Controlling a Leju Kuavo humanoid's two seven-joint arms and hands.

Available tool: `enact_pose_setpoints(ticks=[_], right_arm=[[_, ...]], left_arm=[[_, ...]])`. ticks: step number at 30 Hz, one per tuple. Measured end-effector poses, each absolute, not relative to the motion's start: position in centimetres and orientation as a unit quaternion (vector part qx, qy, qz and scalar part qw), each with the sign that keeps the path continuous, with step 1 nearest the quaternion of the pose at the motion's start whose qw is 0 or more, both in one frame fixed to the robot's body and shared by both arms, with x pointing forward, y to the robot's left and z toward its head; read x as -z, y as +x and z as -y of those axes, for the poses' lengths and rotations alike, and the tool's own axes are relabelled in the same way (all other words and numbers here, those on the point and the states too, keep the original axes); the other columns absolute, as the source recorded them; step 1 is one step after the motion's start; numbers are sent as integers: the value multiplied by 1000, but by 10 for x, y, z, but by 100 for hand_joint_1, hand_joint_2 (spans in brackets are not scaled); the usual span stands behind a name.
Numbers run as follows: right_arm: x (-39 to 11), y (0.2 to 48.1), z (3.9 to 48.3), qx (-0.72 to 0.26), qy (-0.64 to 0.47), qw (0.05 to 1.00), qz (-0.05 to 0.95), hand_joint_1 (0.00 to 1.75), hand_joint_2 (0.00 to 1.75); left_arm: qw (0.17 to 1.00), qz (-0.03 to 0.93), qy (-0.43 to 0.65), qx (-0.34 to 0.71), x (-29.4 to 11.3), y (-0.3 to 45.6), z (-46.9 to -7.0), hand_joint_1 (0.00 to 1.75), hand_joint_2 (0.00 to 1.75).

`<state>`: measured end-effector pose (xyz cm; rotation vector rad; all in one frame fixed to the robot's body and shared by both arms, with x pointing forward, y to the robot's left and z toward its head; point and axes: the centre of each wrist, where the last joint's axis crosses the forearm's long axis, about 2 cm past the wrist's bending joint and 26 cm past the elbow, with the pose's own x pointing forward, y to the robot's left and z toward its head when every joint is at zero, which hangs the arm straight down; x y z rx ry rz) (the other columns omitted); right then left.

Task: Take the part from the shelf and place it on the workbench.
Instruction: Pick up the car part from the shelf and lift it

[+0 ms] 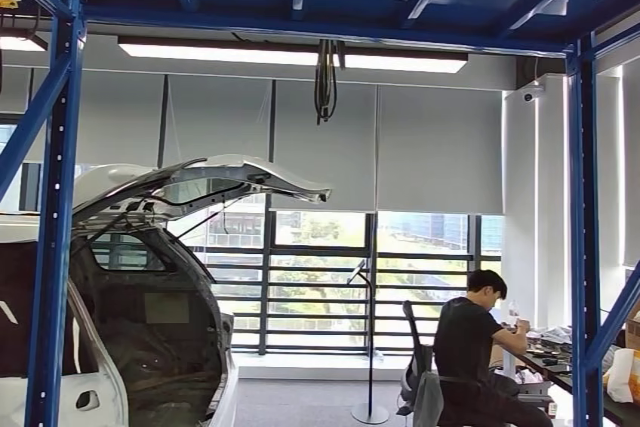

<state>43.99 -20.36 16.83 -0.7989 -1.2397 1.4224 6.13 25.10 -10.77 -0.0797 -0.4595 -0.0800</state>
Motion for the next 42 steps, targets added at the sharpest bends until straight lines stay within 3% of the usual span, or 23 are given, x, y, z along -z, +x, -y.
enact_pose_setpoints(ticks=[14, 18, 35, 38, 42], right_arm=[[-163, 437, 198, -584, -371, 502, 519, 175, 175], [-161, 436, 201, -580, -376, 501, 521, 175, 175], [-172, 430, 199, -557, -367, 471, 578, 175, 175], [-180, 428, 194, -530, -298, 477, 634, 175, 175], [-189, 412, 187, -431, -115, 478, 757, 175, 175]], left_arm=[[969, 239, -35, 43, 108, 59, -251, 0, 0], [968, 245, -34, 44, 108, 58, -251, 0, 175], [969, 243, -21, 29, 108, 57, -253, 0, 175], [969, 243, -25, 22, 109, 56, -253, 0, 175], [969, 246, -30, 9, 109, 54, -254, 0, 175]])
